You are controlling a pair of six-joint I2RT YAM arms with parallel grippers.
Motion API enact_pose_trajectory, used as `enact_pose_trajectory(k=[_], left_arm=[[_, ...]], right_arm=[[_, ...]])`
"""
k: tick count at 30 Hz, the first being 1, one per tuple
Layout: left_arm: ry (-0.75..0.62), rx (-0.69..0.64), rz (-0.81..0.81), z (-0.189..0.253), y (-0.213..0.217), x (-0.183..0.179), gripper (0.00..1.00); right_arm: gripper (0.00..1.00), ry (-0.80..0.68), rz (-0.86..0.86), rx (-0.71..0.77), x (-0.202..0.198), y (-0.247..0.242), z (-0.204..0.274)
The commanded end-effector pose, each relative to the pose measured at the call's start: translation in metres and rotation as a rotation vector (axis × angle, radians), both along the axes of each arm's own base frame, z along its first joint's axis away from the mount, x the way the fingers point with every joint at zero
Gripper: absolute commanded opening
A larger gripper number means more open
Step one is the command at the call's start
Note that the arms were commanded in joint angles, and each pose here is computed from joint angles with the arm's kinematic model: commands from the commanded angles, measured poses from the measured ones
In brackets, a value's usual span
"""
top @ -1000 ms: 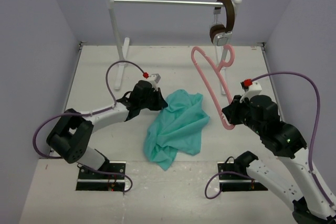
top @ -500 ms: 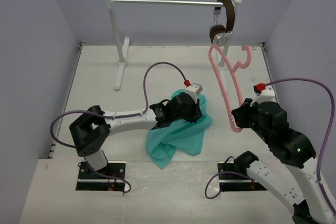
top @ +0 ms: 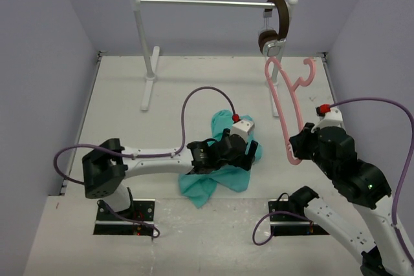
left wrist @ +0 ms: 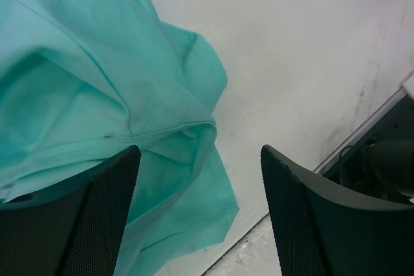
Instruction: Place the t-shirt on the hanger
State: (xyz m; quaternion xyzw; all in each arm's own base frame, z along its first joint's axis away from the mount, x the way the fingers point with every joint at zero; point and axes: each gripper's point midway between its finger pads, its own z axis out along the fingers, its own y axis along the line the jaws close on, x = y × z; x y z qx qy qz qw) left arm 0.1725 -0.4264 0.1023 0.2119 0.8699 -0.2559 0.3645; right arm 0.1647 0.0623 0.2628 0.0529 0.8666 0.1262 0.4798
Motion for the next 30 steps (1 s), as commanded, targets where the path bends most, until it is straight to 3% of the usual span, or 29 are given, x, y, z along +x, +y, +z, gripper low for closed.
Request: enact_pose_trajectory(k=[1,4,6,8,11,18,23,30], left_arm=[[-0.177,-0.047,0.042,0.076,0.019,0.022,0.78],[-0.201,-0.032,0.006,0.079,0.041,0.026,0.77],[-0.179,-0.037,-0.033,0.069,0.052,0.04,0.73],[-0.164,-0.024,-0.191,0.046,0.061,0.037,0.59],[-0.208,0.011,-0.264,0.026,0.078,0.041,0.54],[-0.146,0.017,-0.346,-0.009,0.097,0.052,0.53],[-0.135,0.056,-0.286,-0.025,0.1,0.064,0.53],[-0.166,0.02,-0.284,-0.009,0.088,0.073,0.52]], right_arm=[[0.0,-0.043,-0.031,0.023,0.006,-0.001,0.016],[0.0,-0.05,-0.016,0.032,0.007,0.002,0.019],[0.0,-0.045,-0.003,0.033,0.006,0.004,0.018],[0.0,-0.043,0.011,0.029,0.007,0.006,0.017],[0.0,-0.043,0.027,0.027,0.006,0.008,0.017],[0.0,-0.042,0.061,0.03,0.007,0.015,0.014],[0.01,-0.041,0.071,0.025,0.008,0.016,0.012],[0.01,-0.022,0.079,0.009,0.011,0.018,0.004]])
